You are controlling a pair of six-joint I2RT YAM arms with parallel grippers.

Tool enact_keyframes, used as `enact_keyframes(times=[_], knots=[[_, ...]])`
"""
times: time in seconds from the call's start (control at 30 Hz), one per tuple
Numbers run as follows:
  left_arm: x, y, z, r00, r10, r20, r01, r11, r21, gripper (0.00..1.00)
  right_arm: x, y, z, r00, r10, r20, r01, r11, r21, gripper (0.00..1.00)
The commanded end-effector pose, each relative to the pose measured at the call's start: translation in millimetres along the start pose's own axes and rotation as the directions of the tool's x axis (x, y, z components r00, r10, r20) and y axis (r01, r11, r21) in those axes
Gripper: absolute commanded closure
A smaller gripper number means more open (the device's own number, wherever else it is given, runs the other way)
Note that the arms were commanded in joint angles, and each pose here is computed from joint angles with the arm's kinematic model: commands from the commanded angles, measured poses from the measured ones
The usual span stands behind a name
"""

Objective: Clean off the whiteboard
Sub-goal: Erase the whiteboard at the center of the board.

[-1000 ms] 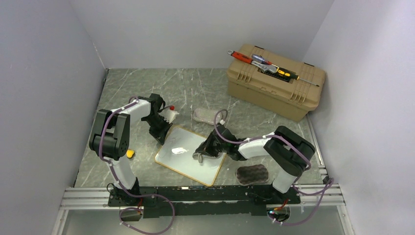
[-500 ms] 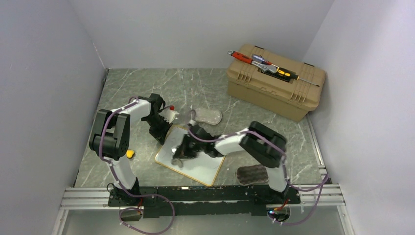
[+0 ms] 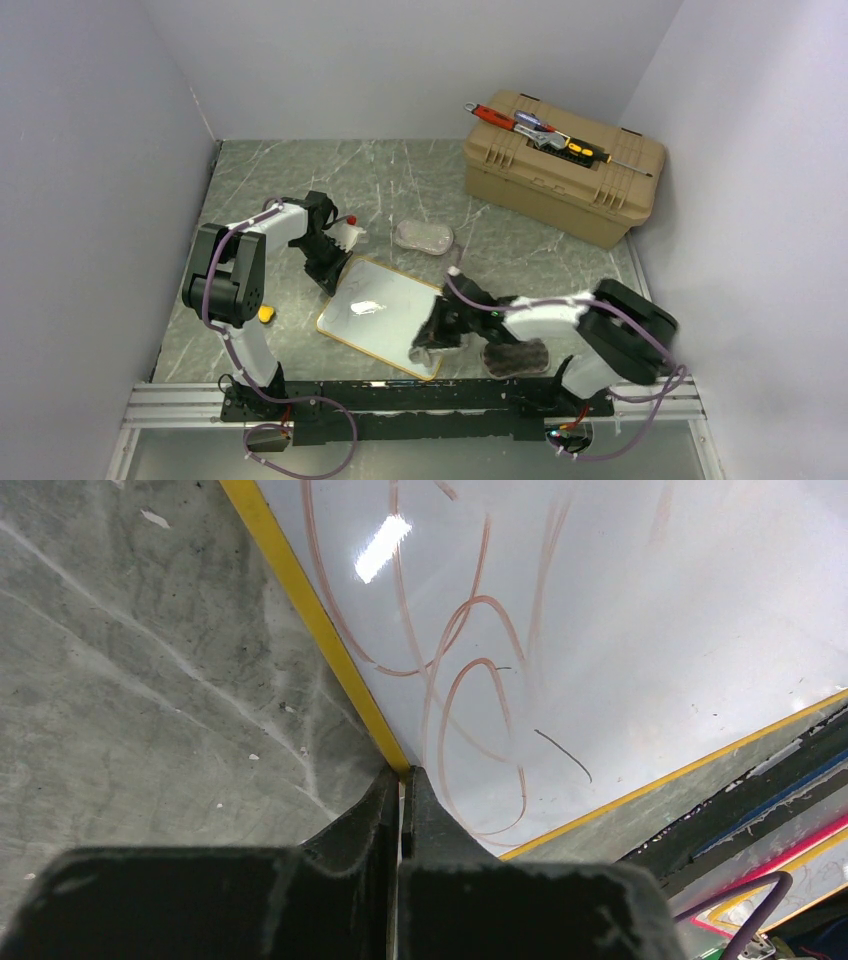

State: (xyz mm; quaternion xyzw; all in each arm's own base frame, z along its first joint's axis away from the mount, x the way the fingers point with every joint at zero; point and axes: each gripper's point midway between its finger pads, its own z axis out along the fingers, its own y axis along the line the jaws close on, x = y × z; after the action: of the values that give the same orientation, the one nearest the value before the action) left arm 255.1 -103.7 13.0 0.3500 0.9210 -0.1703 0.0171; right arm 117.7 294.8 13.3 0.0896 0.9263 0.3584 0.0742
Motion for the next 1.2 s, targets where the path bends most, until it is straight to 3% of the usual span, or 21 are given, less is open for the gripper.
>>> enact_keyframes(times=[0.0, 0.17, 0.37, 0.47, 0.6, 0.7, 0.9, 0.93, 1.07, 1.13, 1.17], knots=[[1.8, -8.9, 32.6, 0.999, 0.040, -0.008, -0.039, 0.997, 0.067, 0.97, -4.0, -26.9, 56.5, 0.995, -0.081, -0.062, 0.093, 0.972, 0.216, 1.00], [-3.6, -9.7, 29.8, 0.999, 0.036, 0.002, -0.036, 0.997, 0.072, 0.97, -35.8, 41.8, 122.3, 0.988, -0.141, -0.059, 0.147, 0.983, 0.109, 1.00], [-3.4, -9.4, 30.9, 0.999, 0.031, -0.009, -0.030, 0.997, 0.078, 0.97, -65.6, 85.1, 153.8, 0.990, -0.135, -0.034, 0.136, 0.990, 0.037, 1.00], [-4.3, -8.7, 26.4, 0.999, 0.042, -0.002, -0.042, 0.997, 0.066, 0.97, -58.3, 72.3, 133.5, 0.993, -0.112, -0.031, 0.113, 0.993, 0.033, 1.00], [-11.6, -5.2, 16.2, 0.999, 0.051, 0.006, -0.051, 0.997, 0.056, 0.97, -77.8, 52.2, 78.8, 0.995, -0.078, 0.063, 0.077, 0.997, 0.013, 1.00], [-30.0, -0.4, -5.3, 0.997, 0.057, 0.042, -0.058, 0.998, 0.024, 0.96, -101.6, 66.4, 44.4, 0.981, -0.146, 0.131, 0.146, 0.989, 0.008, 1.00], [-51.8, 1.1, -72.1, 0.984, 0.100, 0.148, -0.091, 0.993, -0.071, 0.68, -146.9, 81.3, 3.1, 0.944, -0.245, 0.221, 0.229, 0.969, 0.098, 1.00], [-49.3, -2.2, -82.2, 0.982, 0.107, 0.157, -0.096, 0.993, -0.075, 0.58, -156.9, 77.3, -2.4, 0.938, -0.252, 0.239, 0.227, 0.966, 0.128, 1.00], [-21.1, -17.7, -96.5, 0.980, 0.151, 0.131, -0.141, 0.987, -0.079, 0.39, -186.2, 53.5, -18.0, 0.921, -0.279, 0.272, 0.205, 0.941, 0.270, 1.00], [1.6, -25.6, -86.4, 0.977, 0.187, 0.106, -0.180, 0.981, -0.071, 0.04, -194.5, 35.4, -22.5, 0.918, -0.292, 0.268, 0.187, 0.915, 0.357, 1.00], [12.9, -28.4, -79.2, 0.976, 0.201, 0.086, -0.195, 0.978, -0.071, 0.01, -197.4, 27.9, -23.8, 0.919, -0.293, 0.263, 0.178, 0.905, 0.387, 1.00]])
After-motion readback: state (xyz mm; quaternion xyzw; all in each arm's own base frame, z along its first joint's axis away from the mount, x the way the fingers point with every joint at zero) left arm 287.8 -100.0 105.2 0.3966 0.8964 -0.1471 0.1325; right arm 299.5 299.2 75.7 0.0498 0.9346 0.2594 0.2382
